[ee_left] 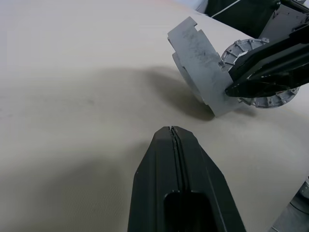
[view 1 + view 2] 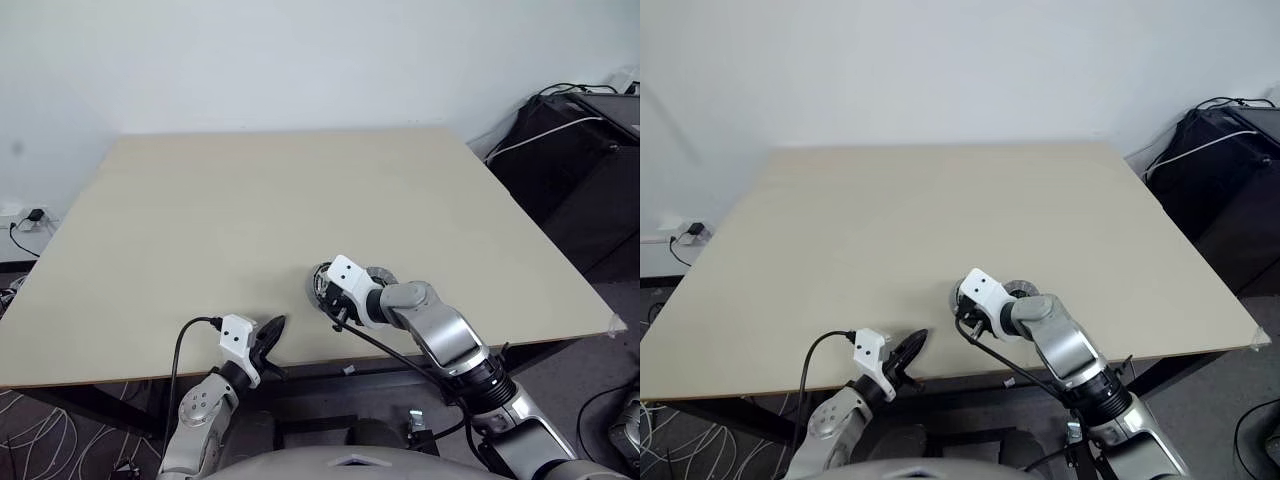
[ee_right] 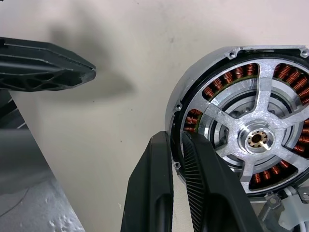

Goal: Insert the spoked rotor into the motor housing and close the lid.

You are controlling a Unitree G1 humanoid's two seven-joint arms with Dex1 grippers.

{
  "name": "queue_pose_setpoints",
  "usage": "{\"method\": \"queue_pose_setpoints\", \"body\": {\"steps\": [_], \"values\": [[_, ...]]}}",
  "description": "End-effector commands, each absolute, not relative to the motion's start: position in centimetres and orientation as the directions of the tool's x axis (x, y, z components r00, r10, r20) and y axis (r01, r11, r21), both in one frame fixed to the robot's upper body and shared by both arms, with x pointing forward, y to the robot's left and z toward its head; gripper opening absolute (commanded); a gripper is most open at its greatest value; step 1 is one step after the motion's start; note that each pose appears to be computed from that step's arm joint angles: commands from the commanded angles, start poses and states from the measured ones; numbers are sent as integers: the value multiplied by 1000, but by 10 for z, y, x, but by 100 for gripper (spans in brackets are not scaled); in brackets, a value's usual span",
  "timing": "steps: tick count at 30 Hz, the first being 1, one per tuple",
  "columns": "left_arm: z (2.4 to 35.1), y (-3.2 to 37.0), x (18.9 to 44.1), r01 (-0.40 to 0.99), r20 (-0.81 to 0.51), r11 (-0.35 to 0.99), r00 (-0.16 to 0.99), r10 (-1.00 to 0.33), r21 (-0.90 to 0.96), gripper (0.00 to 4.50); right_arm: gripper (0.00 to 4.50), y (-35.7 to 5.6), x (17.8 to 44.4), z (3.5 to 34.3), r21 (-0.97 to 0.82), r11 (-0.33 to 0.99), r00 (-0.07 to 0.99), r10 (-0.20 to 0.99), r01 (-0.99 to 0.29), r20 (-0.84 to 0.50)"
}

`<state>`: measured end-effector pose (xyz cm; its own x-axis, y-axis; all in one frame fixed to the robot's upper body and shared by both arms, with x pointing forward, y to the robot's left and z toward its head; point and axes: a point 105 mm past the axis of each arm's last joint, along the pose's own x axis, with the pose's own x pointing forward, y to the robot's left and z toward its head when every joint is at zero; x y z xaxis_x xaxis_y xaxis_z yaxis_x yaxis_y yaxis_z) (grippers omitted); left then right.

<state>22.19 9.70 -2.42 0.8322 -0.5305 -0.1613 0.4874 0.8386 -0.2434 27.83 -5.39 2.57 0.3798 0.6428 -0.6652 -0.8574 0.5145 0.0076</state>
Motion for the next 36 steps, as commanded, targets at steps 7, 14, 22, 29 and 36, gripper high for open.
{"method": "queue_pose_setpoints", "body": {"steps": [7, 14, 22, 29, 36], "values": [[-17, 92, 225, 492, -130, 835, 837, -532, -247, 0, 10, -34, 294, 22, -1, 532, 408, 648, -847, -643], [-17, 91, 224, 493, -130, 833, 835, -534, -250, 0, 196, -20, 297, 21, 42, 555, 416, 669, -831, -616], [-17, 91, 223, 495, -134, 832, 833, -536, -251, 0, 325, 8, 283, 69, 139, 486, 391, 816, -863, -425], [-16, 90, 224, 503, -128, 827, 830, -543, -250, 0, 202, -5, 302, 155, 138, 617, 612, 787, -775, -76], [-9, 92, 223, 531, -90, 819, 824, -559, -218, 0, 3, -115, 339, 137, -346, 856, 922, 379, -384, -83]]}}
